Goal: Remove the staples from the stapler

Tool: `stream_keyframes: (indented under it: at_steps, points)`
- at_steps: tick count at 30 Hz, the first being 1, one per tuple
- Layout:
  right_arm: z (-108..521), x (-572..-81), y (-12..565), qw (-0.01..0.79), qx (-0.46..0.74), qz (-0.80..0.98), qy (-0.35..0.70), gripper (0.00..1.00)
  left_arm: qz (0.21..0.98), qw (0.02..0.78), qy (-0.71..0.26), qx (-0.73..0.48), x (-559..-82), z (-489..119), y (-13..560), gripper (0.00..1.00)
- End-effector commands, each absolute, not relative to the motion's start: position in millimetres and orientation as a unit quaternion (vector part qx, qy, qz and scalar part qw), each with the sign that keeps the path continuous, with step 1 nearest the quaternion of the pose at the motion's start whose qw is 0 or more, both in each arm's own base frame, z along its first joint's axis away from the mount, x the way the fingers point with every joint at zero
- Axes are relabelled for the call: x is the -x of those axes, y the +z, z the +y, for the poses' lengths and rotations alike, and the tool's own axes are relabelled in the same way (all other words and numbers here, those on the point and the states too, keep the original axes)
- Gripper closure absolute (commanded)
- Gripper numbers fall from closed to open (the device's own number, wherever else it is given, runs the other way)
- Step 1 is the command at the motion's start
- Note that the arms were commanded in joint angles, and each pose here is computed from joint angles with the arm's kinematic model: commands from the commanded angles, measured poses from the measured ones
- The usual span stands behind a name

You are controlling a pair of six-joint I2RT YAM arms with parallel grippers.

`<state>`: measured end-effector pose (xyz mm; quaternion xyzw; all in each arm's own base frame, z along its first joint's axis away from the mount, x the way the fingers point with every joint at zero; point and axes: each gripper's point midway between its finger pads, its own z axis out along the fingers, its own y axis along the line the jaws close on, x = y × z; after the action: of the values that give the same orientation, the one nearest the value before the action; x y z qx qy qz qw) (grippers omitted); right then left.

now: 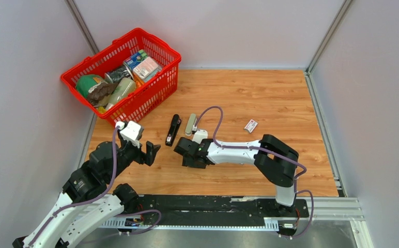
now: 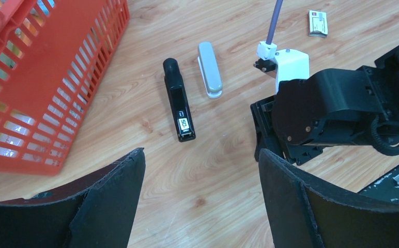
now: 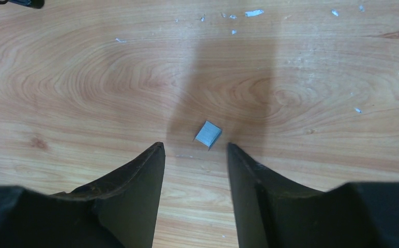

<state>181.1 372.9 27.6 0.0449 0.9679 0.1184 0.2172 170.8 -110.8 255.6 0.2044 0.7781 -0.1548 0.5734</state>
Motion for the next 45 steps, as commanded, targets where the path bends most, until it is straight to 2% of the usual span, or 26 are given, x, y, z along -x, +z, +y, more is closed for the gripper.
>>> stream_keyframes:
  at_steps: [1,22,45]
  points:
    - [384.4,-192.3,32.4,0.235,-0.061,0.962,0.124,0.48,0.767,0.586,-0.163,-0.205,-172.3,-113.6,263.1,0.12]
    - [386.7,-210.3,27.2,0.253,-0.051,0.960,0.104,0.50,0.769,0.583,-0.161,-0.207,-173.1,-114.2,261.3,0.12]
    - [366.4,-191.9,2.5,0.248,0.033,0.968,0.031,0.61,0.771,0.583,-0.158,-0.204,-174.2,-113.6,260.5,0.12]
